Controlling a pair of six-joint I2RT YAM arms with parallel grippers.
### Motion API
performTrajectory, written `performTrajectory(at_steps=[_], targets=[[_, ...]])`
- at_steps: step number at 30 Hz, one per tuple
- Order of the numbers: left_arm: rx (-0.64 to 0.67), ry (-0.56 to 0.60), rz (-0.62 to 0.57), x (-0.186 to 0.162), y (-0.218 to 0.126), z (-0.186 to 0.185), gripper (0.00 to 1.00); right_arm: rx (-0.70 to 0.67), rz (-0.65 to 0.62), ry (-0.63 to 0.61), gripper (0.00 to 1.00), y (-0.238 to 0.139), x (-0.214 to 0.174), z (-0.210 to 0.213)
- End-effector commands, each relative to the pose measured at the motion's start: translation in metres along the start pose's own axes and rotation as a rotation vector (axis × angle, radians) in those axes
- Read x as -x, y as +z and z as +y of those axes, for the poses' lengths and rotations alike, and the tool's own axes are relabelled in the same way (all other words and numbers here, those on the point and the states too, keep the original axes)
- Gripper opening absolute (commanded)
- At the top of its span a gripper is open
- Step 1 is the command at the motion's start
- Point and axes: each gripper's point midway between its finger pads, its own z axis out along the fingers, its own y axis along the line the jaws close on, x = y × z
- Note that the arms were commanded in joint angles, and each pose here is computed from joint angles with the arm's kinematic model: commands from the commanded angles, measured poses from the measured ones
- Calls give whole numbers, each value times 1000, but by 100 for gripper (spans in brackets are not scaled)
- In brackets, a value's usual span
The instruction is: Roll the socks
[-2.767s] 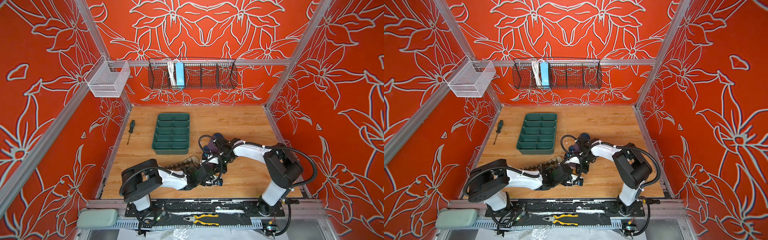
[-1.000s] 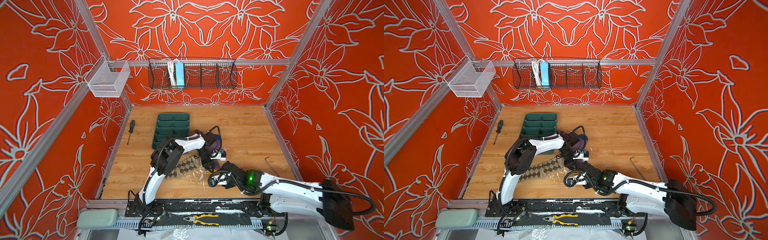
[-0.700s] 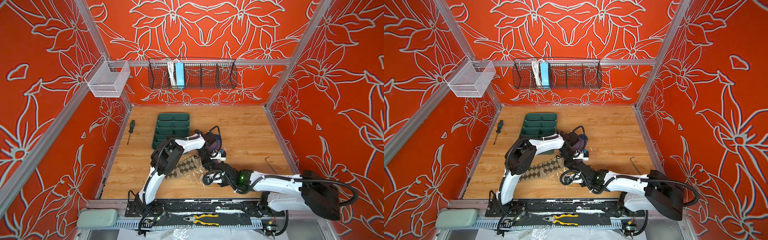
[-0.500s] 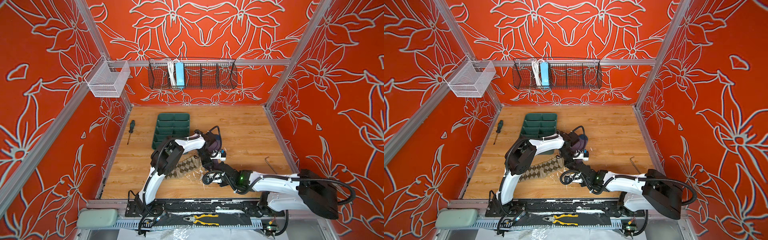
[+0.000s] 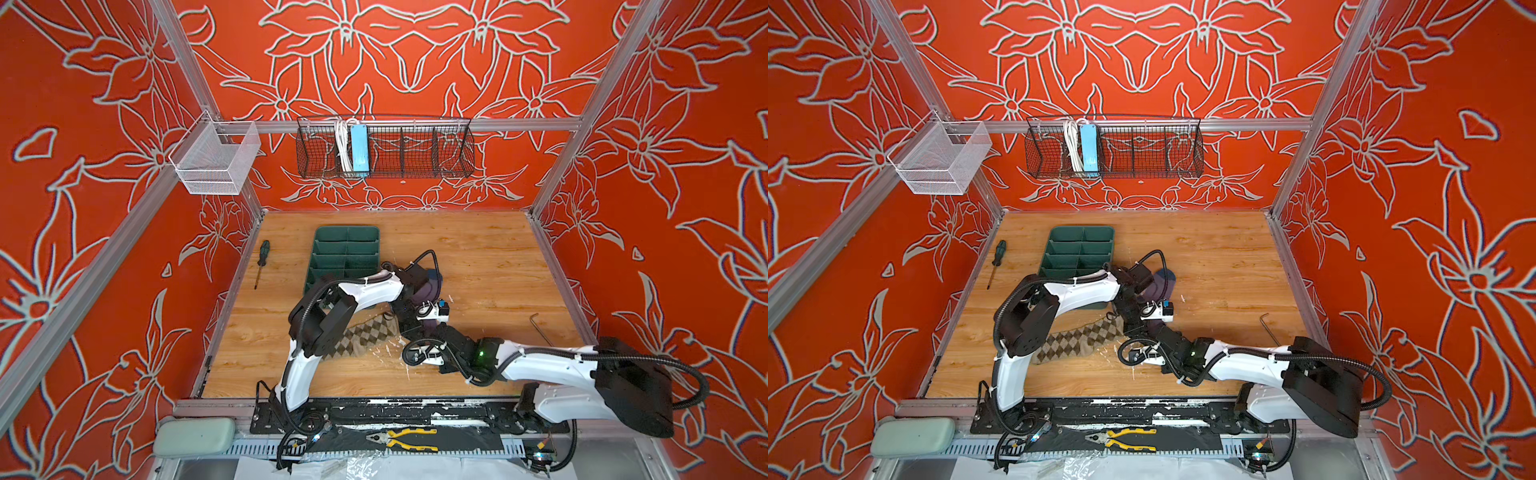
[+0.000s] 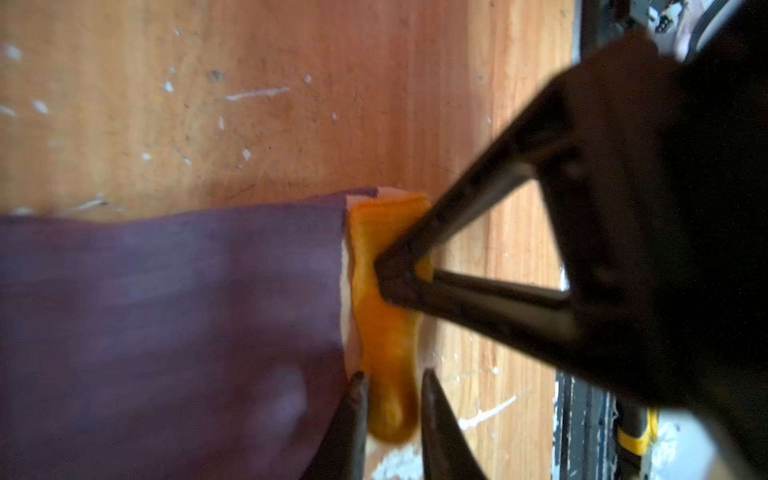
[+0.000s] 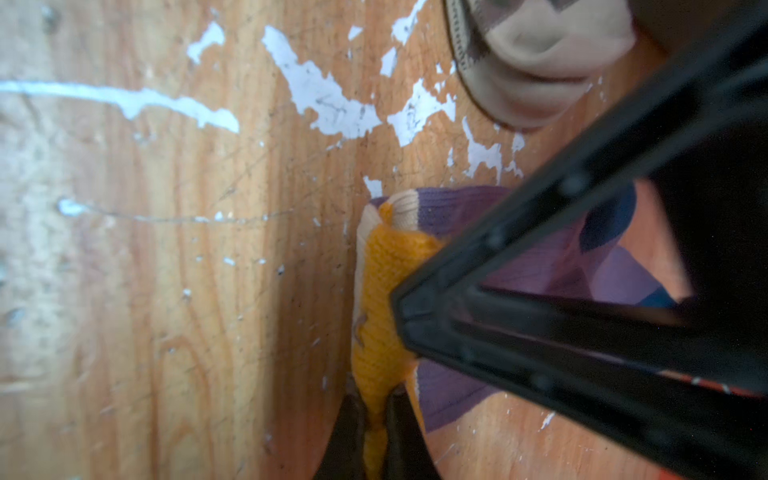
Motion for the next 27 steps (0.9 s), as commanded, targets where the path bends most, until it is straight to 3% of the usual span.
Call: performTrajectory(at_steps=[1, 5, 10, 14, 16, 20, 24, 27], targets=[[106, 81, -79, 15, -26, 2, 27, 139, 98, 28, 0, -1, -24, 25], [225, 100, -158, 18, -51, 7, 32, 188, 85, 77, 0, -6, -20, 25], [481, 61, -303, 10, -100, 16, 32, 306, 70, 122, 0, -13, -14, 32], [770, 70, -381, -18, -142, 15, 47, 432, 71, 181, 0, -19, -9, 39], [843, 119, -380, -32, -155, 3, 51, 489, 69, 213, 0, -20, -7, 41], [811, 298, -354, -53, -161, -42, 62, 598, 72, 292, 0, -23, -4, 39], [730, 522, -350, -60, -148, -83, 67, 715, 105, 382, 0, -25, -6, 35], [749, 649, -308, -54, -136, -94, 70, 794, 118, 438, 0, -24, -7, 31]])
